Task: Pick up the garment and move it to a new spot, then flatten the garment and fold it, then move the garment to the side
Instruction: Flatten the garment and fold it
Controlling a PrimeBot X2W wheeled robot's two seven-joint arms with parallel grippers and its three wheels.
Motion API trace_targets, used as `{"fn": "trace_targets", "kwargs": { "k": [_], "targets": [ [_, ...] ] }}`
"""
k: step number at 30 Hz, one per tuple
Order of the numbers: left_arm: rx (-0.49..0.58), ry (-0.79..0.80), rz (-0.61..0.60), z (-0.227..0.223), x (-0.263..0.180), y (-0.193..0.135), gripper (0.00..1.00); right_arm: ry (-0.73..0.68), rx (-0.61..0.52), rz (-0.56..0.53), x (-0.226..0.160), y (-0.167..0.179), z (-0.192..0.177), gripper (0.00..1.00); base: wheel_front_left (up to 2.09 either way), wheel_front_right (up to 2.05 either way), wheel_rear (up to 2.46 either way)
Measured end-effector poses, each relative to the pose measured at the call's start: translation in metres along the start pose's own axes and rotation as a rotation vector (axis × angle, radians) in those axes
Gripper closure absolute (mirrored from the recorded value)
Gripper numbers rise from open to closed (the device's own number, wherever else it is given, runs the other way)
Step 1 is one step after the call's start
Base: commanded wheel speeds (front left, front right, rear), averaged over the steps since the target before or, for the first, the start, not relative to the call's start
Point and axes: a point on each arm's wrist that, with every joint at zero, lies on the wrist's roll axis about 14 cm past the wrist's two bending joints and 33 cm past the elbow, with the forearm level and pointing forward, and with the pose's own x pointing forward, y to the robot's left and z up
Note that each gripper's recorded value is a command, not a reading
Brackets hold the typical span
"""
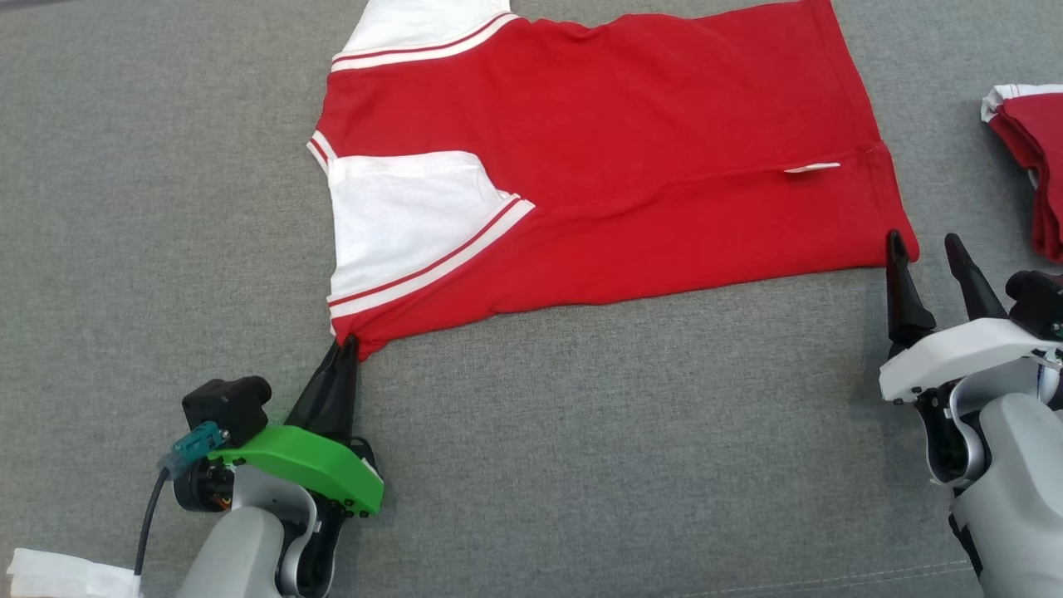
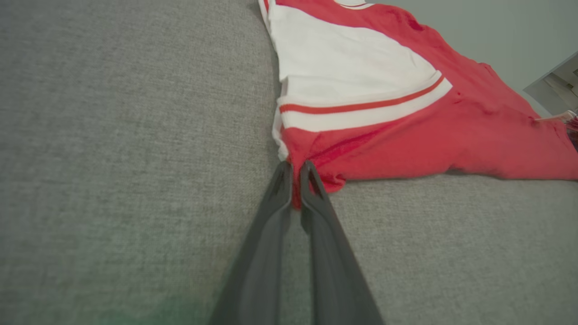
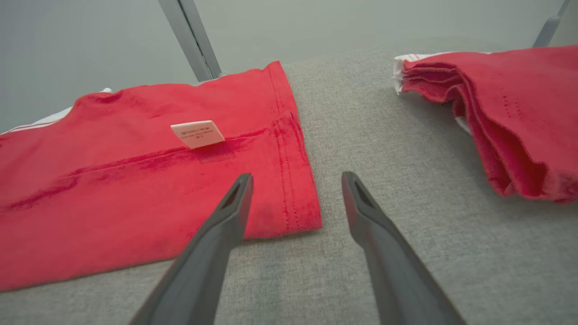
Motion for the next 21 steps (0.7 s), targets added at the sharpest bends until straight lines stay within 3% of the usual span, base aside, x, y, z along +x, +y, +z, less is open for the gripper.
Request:
{"fn": "trace_targets", "kwargs": {
  "k": [13,14,15,16,17,21],
  "targets": [
    [0.016,0.0,-0.03,0.007,-0.002,0.001,1.0,0.129,0.081,-0.03,0.022,0.0,-0.031,0.0,0.0,0.0,0.0],
    [0.021,-0.001,-0.029,0.007,-0.002,0.002,1.0,0.14,0.086,-0.03,0.023,0.002,-0.033,0.15,0.0,0.0,0.0],
    [0.024,-0.002,-0.03,0.008,-0.002,0.002,1.0,0.147,0.088,-0.027,0.024,0.003,-0.035,0.51,0.0,0.0,0.0],
    [0.026,-0.005,-0.03,0.009,-0.003,0.003,1.0,0.152,0.09,-0.022,0.025,0.005,-0.036,0.94,0.0,0.0,0.0],
    [0.029,-0.007,-0.031,0.011,-0.003,0.003,1.0,0.155,0.095,-0.018,0.025,0.007,-0.037,1.0,0.0,0.0,0.0],
    [0.048,-0.018,-0.036,0.015,-0.005,0.003,1.0,0.144,0.107,-0.007,0.025,0.008,-0.031,1.0,0.0,0.0,0.0]
  ]
}}
